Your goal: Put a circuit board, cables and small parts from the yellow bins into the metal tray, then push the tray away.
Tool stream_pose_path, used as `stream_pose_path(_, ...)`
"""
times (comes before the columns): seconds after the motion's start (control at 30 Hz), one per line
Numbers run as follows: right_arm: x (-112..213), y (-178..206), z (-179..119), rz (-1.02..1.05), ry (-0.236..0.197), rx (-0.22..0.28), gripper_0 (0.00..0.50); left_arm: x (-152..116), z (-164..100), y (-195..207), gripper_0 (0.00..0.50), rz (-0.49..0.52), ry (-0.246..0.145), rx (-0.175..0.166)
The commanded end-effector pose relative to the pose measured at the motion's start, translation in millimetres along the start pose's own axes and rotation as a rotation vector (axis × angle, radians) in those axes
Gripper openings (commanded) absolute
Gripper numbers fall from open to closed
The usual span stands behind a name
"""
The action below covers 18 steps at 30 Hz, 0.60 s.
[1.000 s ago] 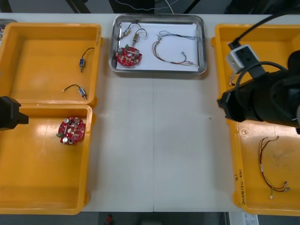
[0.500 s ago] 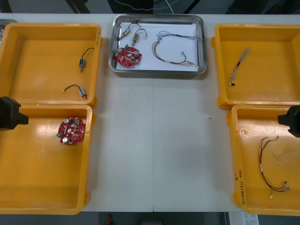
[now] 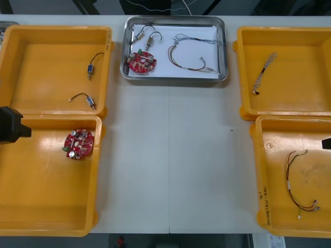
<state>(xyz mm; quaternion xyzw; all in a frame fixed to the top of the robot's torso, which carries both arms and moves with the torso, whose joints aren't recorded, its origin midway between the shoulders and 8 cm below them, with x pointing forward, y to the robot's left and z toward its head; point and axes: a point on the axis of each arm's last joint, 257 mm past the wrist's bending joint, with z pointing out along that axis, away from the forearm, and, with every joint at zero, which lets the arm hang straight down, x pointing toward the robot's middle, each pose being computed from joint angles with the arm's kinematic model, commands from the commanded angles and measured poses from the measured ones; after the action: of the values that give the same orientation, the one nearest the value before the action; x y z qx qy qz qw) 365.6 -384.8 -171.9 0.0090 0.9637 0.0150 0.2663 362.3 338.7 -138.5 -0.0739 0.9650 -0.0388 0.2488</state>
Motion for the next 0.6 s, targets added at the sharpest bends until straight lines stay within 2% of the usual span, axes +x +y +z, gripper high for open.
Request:
stream_pose_path(0.03,-22,-11,-8,0.017,-0.022,0.029,0.500,-2,-12,12,0.500,0.122,-0.019,-0.041)
stream_pose_path(0.17,-29,-14,-6,0.013,-0.015,0.050,0.500,-2,-12,12,0.500,0.122,-0.019,-0.041)
stream_pose_path(0.6,-33,-26,1,0.053,0.020,0.060,0.500,-2,-12,12,0.500,0.122,-0.019,-0.041)
